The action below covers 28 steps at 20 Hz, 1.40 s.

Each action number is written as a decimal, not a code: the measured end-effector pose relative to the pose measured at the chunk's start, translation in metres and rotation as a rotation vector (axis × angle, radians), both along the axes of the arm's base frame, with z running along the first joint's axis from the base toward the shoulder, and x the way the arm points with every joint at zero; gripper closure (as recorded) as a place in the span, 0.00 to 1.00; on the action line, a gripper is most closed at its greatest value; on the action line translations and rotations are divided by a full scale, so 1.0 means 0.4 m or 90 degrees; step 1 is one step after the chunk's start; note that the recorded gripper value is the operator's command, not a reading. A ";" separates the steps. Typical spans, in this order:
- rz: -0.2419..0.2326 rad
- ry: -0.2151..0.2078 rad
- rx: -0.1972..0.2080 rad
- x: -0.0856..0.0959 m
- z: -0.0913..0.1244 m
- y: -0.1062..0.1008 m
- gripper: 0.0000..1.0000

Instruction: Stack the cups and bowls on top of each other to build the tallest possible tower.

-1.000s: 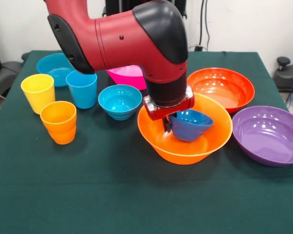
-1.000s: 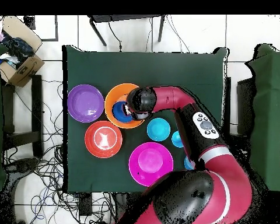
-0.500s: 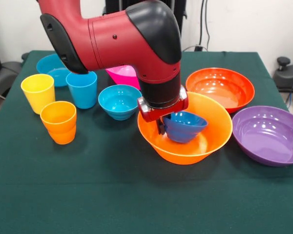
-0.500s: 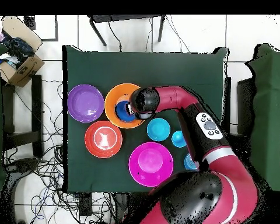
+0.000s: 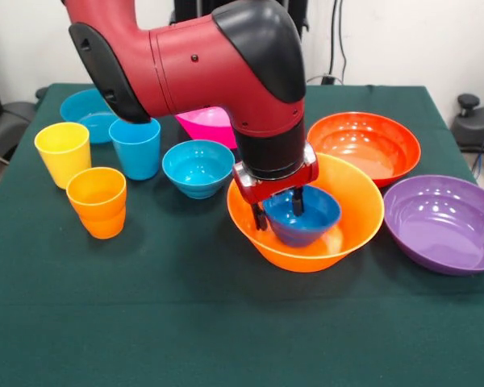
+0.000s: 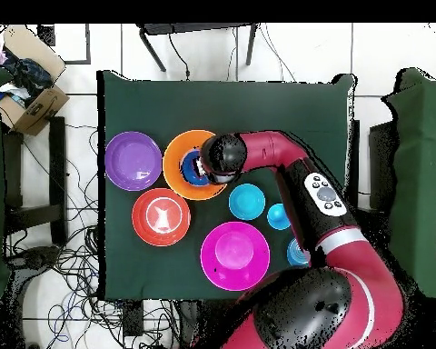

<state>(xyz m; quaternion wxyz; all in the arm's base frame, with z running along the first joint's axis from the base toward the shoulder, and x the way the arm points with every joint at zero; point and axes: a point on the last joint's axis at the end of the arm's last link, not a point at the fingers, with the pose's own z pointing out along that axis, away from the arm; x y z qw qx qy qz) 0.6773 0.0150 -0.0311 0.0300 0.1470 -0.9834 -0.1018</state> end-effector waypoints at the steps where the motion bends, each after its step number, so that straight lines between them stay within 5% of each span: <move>1: -0.001 -0.002 0.002 0.003 0.003 0.001 0.00; 9: -0.003 -0.018 0.010 0.027 0.033 -0.001 0.00; 20: 0.005 -0.070 -0.010 0.097 0.177 -0.022 0.00; 28: 0.015 -0.063 -0.028 0.106 0.272 -0.074 0.00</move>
